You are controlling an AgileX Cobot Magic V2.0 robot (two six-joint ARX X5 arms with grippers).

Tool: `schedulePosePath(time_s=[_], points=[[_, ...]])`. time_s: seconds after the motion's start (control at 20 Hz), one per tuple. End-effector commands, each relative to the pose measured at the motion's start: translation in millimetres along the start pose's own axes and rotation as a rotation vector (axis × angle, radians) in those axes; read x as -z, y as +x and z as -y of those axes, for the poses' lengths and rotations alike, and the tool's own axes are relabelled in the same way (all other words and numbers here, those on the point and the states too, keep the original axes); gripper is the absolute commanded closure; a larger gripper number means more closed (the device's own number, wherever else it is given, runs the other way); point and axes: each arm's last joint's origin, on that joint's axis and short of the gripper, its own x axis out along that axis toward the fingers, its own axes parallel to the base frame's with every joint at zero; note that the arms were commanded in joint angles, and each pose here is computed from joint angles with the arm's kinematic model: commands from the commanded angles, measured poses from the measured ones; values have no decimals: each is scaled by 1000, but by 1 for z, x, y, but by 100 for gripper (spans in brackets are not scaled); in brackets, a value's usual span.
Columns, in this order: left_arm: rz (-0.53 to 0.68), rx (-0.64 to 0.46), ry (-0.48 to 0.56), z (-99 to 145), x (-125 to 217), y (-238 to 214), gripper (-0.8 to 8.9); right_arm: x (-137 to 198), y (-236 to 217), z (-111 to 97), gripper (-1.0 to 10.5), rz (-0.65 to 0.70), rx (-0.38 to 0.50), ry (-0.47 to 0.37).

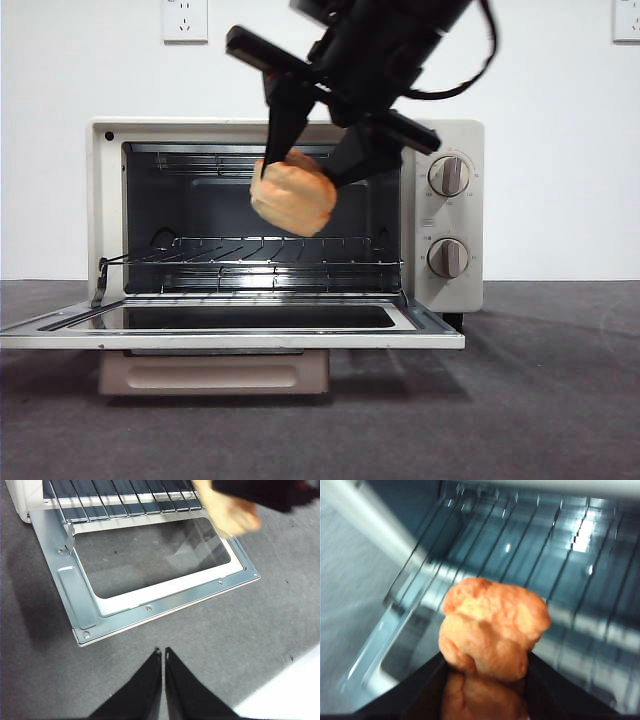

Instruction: The left arm flap open the oven, the right arm pick bread and place it into oven, the left arm flap close the oven

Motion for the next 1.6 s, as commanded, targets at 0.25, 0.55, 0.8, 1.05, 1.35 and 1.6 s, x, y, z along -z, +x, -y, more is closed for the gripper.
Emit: schedulePosePath(time_s=[0.25,0.55,0.8,1.05,1.35,1.6], points=[[6,5,1,0,-2,-1,798,-7,29,-2,740,104,110,65],[14,6,5,1,-1,-2,798,-5,41,3,693,160,189,97],[17,7,7,2,-1,-3,798,-4,44,6,669,153,206,98],[16,7,6,2,-1,-3,798,-3,44,7,555,145,210,98],[17,7,7,2,-1,-3,798,-2,41,2,554,139,190,90],[18,6,7,2,-1,-3,798,-7,20,-6,554,145,185,70]])
